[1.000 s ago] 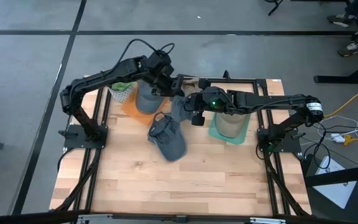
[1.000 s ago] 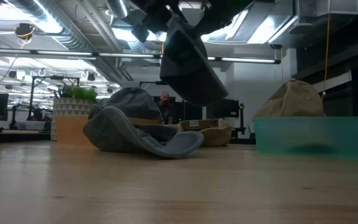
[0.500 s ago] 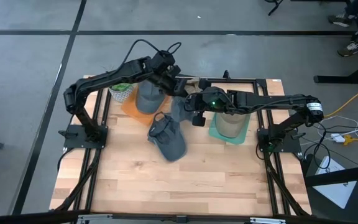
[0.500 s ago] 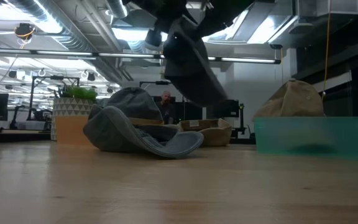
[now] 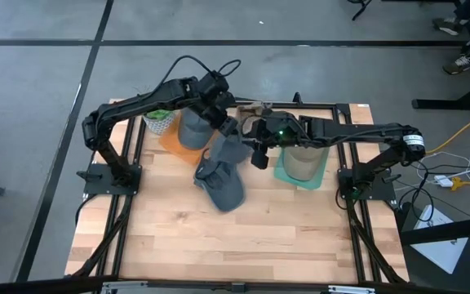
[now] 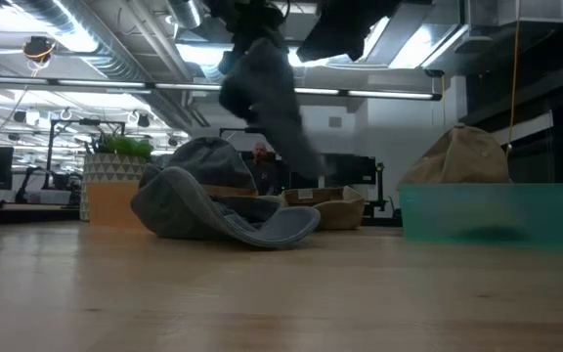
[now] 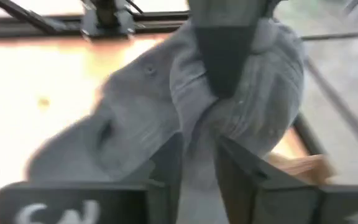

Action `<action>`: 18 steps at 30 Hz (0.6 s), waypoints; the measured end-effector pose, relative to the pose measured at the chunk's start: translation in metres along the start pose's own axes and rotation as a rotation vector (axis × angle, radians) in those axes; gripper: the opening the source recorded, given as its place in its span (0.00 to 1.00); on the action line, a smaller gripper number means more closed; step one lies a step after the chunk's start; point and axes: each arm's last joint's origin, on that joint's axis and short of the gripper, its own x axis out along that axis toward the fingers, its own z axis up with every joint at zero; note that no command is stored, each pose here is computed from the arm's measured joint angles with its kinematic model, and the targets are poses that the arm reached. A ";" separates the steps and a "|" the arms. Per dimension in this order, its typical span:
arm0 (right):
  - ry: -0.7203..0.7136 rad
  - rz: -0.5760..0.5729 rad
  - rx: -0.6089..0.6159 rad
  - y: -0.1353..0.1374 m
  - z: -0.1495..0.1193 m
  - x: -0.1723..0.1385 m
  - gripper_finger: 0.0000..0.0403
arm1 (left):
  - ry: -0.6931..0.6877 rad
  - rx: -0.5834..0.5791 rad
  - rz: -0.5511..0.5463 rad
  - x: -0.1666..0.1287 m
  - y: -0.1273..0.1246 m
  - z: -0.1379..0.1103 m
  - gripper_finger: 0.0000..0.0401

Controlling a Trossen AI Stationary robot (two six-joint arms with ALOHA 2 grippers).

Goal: Pick & Place hat
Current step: Put the gray cap into the orange bin

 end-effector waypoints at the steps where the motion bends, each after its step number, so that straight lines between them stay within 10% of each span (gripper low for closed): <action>1: -0.005 0.021 0.029 -0.001 0.001 -0.002 0.28 | 0.007 0.001 0.003 -0.002 0.000 -0.001 0.03; 9: -0.031 0.073 0.147 -0.008 0.005 -0.019 0.51 | -0.029 0.205 -0.036 -0.030 -0.017 -0.013 0.06; 18: -0.023 0.053 0.147 -0.014 0.005 -0.038 0.54 | -0.050 0.608 0.020 -0.094 -0.032 -0.050 0.04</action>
